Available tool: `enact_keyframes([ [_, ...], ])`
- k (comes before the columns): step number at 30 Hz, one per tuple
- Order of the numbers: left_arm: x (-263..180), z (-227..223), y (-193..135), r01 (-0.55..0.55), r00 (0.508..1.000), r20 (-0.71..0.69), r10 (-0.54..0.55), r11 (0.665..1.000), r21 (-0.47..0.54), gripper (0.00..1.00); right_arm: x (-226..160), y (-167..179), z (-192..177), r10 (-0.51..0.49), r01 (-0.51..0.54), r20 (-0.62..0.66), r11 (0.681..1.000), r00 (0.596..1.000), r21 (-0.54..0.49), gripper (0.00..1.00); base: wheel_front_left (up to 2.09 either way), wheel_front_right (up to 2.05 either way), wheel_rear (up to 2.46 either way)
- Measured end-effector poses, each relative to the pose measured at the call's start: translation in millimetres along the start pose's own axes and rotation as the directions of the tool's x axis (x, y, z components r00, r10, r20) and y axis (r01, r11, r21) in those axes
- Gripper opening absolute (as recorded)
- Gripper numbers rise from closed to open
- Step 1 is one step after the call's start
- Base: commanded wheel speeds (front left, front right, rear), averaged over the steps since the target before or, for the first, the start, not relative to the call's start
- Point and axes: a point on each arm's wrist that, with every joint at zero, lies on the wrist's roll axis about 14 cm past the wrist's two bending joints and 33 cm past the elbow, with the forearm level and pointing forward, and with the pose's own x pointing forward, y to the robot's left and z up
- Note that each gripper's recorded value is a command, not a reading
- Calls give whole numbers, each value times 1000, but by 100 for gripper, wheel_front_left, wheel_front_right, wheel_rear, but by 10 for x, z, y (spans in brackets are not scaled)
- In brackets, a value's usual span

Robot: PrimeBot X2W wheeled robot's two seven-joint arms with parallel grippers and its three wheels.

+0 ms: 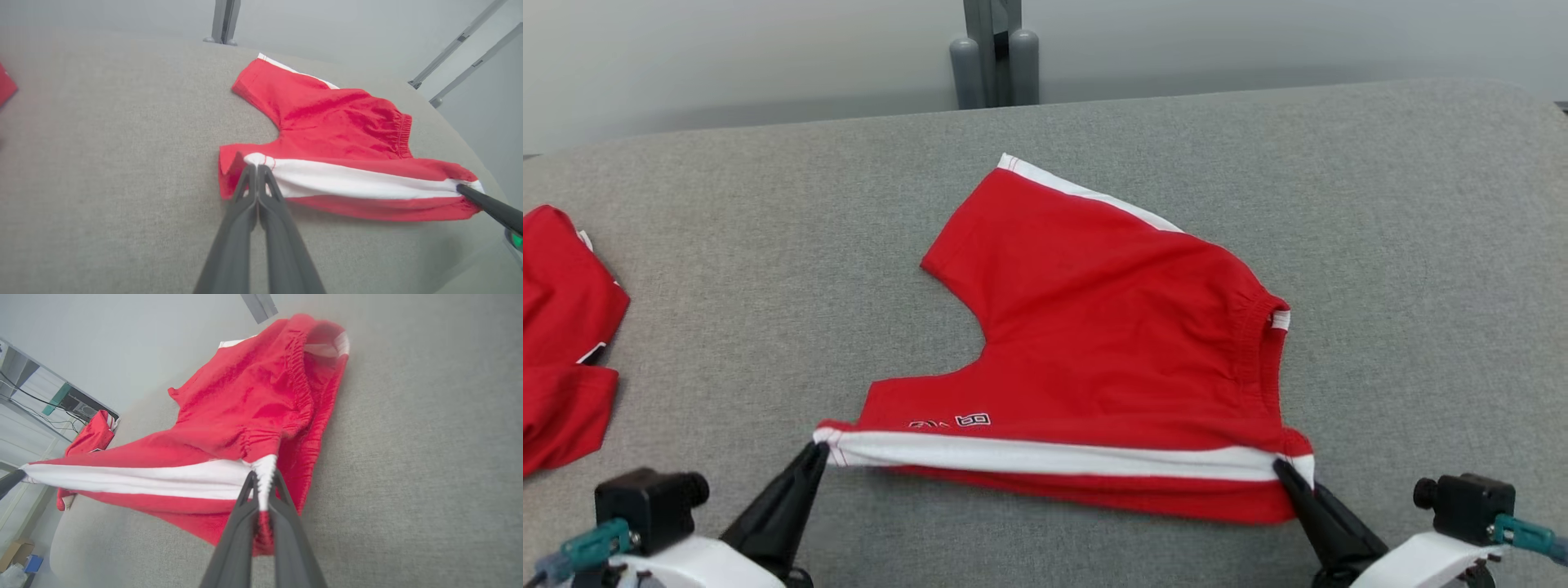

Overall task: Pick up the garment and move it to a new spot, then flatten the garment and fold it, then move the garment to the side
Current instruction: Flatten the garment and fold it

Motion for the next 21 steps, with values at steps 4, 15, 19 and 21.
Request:
enact_keyframes([
  [4,234,297,-108,71,996,39,-76,991,114,0,133,-16,217,-25,24,84,1000,996,12,0,0,0,0],
  [15,1268,773,-303,222,974,-8,-225,957,186,0,664,-92,610,-22,17,219,1000,976,25,0,0,0,0],
  [19,1714,744,-293,251,967,-87,-239,951,180,0,858,-141,686,-21,13,253,999,967,34,0,0,0,0],
  [21,1919,736,-314,267,961,-121,-248,946,184,0,940,-158,691,-20,11,256,999,966,36,0,0,0,0],
])
